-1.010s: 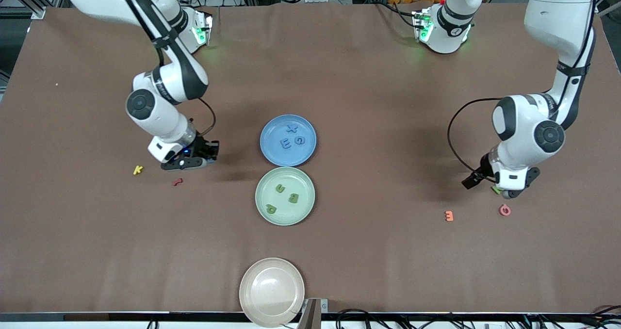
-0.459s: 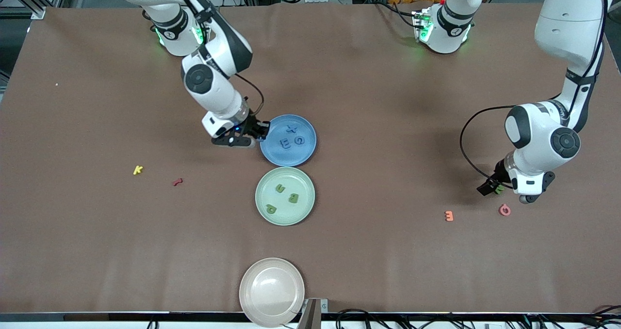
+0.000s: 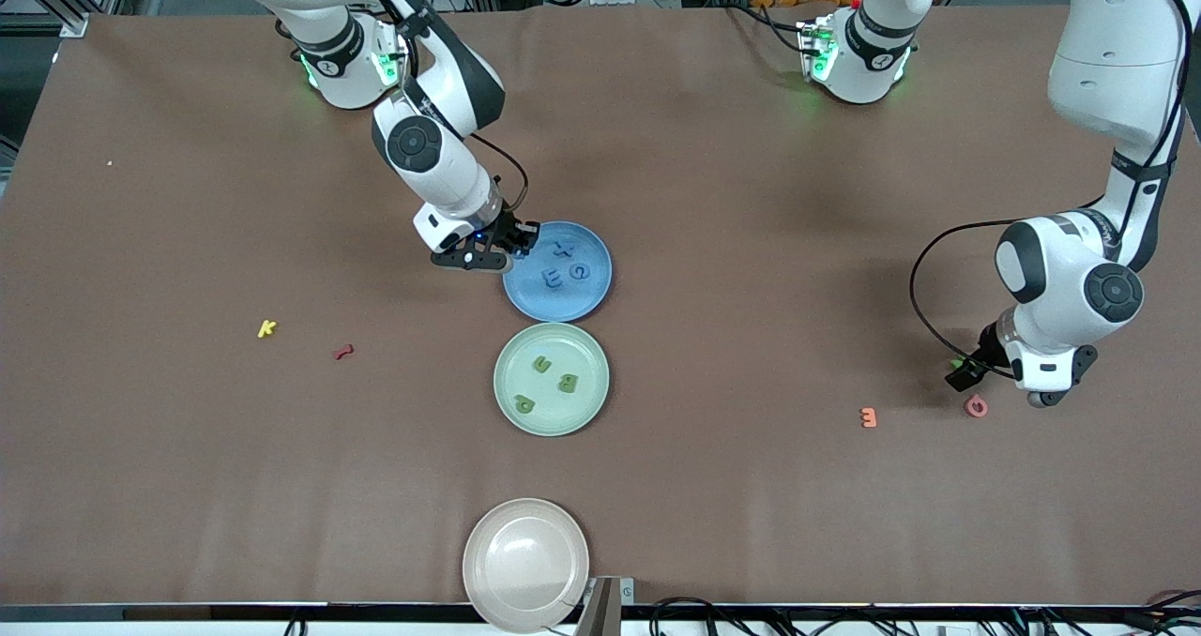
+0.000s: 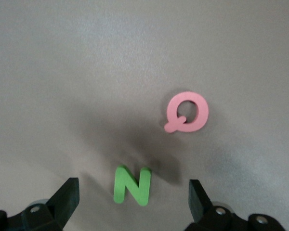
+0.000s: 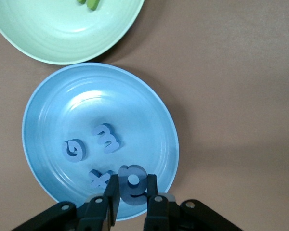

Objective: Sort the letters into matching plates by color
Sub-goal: 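Place blue a on the blue plate while the left gripper grasps green N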

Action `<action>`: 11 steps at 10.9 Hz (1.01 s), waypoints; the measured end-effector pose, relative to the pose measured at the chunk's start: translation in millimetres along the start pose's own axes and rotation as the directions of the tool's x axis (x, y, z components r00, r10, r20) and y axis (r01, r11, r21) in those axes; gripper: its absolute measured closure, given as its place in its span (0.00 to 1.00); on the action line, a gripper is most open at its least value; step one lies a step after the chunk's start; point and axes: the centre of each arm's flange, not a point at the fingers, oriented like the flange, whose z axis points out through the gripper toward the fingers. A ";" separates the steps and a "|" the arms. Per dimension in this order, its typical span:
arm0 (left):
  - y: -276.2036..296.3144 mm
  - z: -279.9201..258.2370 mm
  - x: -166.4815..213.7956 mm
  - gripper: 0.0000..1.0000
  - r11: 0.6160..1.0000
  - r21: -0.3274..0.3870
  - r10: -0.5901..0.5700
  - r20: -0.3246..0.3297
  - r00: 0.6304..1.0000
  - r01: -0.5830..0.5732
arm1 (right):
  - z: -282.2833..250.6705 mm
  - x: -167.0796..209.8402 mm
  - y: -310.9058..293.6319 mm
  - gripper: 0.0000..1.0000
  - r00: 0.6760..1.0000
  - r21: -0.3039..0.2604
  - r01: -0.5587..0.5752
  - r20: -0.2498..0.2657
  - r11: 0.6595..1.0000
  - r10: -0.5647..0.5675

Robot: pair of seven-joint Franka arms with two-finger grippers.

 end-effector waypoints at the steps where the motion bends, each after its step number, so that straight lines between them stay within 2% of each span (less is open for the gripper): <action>1: 1.1 1.4 2.1 0.00 1.000 -0.001 0.007 -0.002 1.000 -0.007 | 1.6 0.6 1.1 0.72 1.000 -0.002 -0.016 0.002 1.000 0.016; 6: 3.5 11.7 2.8 0.00 1.000 0.005 0.024 0.006 1.000 -0.024 | -0.1 9.5 8.0 0.06 0.997 0.000 -0.082 -0.002 0.997 0.082; 7: 3.1 14.1 2.3 0.05 1.000 0.007 0.024 0.008 1.000 -0.024 | -5.2 15.8 10.9 0.00 0.996 0.007 -0.093 -0.011 0.996 0.093; 9: 5.0 10.3 4.6 0.31 1.000 0.001 0.025 0.000 1.000 -0.025 | -30.3 33.0 20.5 0.00 0.992 0.021 -0.122 -0.042 0.992 0.123; 11: 6.4 7.3 5.9 0.56 1.000 -0.003 0.026 -0.004 1.000 -0.026 | -79.1 52.1 37.6 0.00 0.982 0.029 -0.162 -0.088 0.986 0.164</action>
